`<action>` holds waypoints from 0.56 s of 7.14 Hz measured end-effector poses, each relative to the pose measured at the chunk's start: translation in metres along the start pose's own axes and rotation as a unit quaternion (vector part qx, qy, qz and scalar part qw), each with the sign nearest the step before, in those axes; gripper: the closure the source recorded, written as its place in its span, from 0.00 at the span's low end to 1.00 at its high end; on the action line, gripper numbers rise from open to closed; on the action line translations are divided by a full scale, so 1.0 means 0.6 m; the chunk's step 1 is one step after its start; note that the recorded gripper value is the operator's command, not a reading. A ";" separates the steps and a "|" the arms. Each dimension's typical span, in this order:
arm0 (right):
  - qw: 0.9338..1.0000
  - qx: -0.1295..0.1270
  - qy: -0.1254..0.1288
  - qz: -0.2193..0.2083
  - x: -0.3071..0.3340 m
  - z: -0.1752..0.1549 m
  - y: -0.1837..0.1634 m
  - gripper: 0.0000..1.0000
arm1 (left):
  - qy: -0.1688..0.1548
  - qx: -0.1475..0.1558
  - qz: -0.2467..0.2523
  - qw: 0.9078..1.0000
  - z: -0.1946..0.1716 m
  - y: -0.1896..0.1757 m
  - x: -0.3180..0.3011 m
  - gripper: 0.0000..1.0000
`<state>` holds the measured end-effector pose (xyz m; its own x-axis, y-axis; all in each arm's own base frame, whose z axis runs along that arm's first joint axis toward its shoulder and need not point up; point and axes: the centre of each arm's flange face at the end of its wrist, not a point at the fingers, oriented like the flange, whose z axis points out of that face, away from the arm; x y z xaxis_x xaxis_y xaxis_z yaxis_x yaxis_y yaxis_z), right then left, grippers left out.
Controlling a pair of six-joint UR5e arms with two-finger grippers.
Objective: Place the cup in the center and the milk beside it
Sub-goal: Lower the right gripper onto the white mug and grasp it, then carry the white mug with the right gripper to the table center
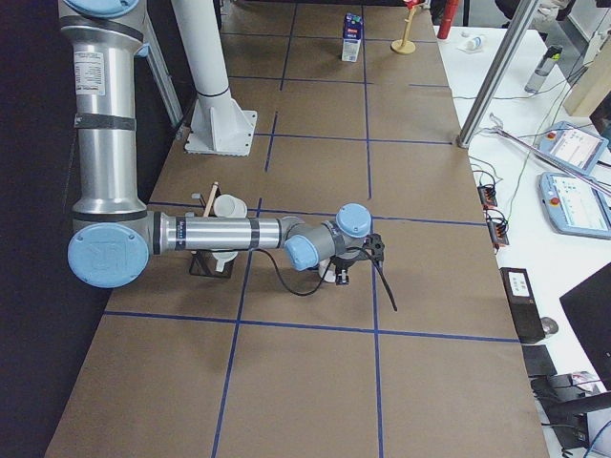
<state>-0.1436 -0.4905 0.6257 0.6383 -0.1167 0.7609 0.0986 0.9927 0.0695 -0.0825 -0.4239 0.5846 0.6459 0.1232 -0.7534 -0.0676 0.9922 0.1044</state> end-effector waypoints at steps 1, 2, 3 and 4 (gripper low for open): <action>1.000 0.005 -0.008 -0.016 -0.041 -0.007 -0.010 1.00 | 0.006 0.001 -0.001 1.000 0.000 0.000 0.002 0.00; 0.999 0.015 -0.024 -0.032 -0.121 -0.025 -0.022 1.00 | 0.009 0.001 -0.001 1.000 0.000 0.001 0.003 0.00; 0.998 0.022 -0.049 -0.034 -0.236 -0.040 -0.039 1.00 | 0.010 0.001 -0.001 1.000 0.000 0.001 0.003 0.00; 0.997 0.024 -0.075 -0.019 -0.381 -0.041 -0.059 1.00 | 0.011 0.002 -0.001 1.000 0.000 0.001 0.004 0.00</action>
<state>-0.2739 -0.5000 0.4335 0.5131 -0.1515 0.8449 0.0817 0.9885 0.1276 -0.0811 -0.4232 0.5830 0.6293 0.1223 -0.7675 -0.0644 0.9923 0.1054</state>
